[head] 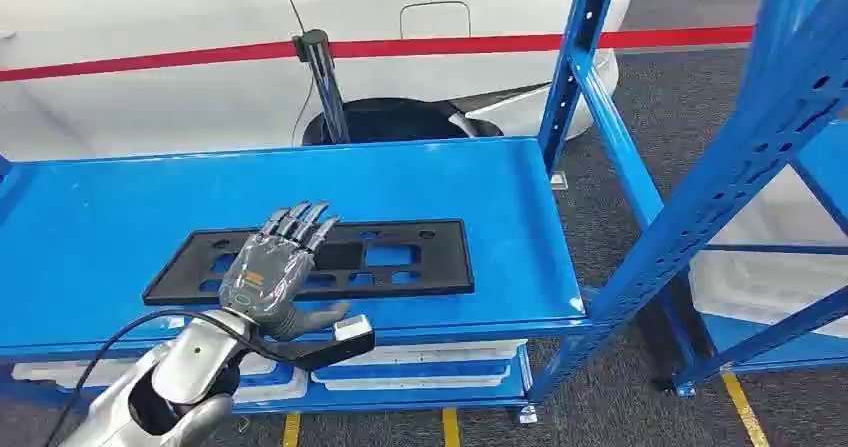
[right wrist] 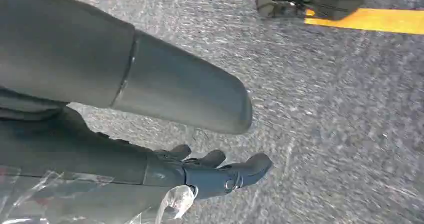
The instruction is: Take the parts from the cabinet and place them on the table.
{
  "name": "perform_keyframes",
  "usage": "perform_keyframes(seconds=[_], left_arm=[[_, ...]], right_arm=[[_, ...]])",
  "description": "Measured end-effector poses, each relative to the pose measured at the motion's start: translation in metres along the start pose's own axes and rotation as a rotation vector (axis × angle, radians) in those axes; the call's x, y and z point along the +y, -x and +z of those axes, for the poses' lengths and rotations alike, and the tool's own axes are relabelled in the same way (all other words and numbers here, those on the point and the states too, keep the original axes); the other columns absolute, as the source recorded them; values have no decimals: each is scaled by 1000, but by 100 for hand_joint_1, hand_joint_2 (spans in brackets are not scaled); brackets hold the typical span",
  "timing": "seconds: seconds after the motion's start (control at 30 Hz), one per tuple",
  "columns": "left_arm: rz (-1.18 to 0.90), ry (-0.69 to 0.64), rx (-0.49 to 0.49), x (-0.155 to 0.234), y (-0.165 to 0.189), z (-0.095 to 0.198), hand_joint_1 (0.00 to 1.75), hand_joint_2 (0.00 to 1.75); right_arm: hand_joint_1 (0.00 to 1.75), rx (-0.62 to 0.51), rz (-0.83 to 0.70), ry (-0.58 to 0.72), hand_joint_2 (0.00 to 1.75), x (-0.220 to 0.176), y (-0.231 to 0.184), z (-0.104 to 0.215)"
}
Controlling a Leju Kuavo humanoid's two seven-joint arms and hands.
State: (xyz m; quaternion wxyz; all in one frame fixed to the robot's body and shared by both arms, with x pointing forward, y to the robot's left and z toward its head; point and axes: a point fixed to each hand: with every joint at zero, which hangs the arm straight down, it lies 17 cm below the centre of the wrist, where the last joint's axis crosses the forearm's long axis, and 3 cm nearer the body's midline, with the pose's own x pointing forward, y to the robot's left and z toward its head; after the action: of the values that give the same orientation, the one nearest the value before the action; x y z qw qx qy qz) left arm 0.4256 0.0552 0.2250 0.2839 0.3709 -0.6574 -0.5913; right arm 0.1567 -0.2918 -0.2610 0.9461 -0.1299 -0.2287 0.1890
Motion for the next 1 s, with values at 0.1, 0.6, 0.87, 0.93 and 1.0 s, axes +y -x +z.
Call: perform_keyframes(seconds=[0.1, 0.6, 0.87, 0.93, 1.0], left_arm=[[23, 19, -5, -6, -3, 3, 0, 175], [59, 49, -7, -15, -2, 6, 0, 175], [74, 61, 2, -19, -1, 8, 0, 175], [75, 68, 15, -21, 3, 9, 0, 175], [80, 80, 29, -25, 9, 11, 0, 175]], right_arm=[[0, -3, 2, -1, 0, 1, -2, 0], [0, -11, 10, -4, 0, 2, -7, -1], [0, -16, 14, 3, 0, -3, -10, -3], [0, -18, 15, 5, 0, -4, -12, -3], [0, -19, 18, 4, 0, -4, -12, -3]])
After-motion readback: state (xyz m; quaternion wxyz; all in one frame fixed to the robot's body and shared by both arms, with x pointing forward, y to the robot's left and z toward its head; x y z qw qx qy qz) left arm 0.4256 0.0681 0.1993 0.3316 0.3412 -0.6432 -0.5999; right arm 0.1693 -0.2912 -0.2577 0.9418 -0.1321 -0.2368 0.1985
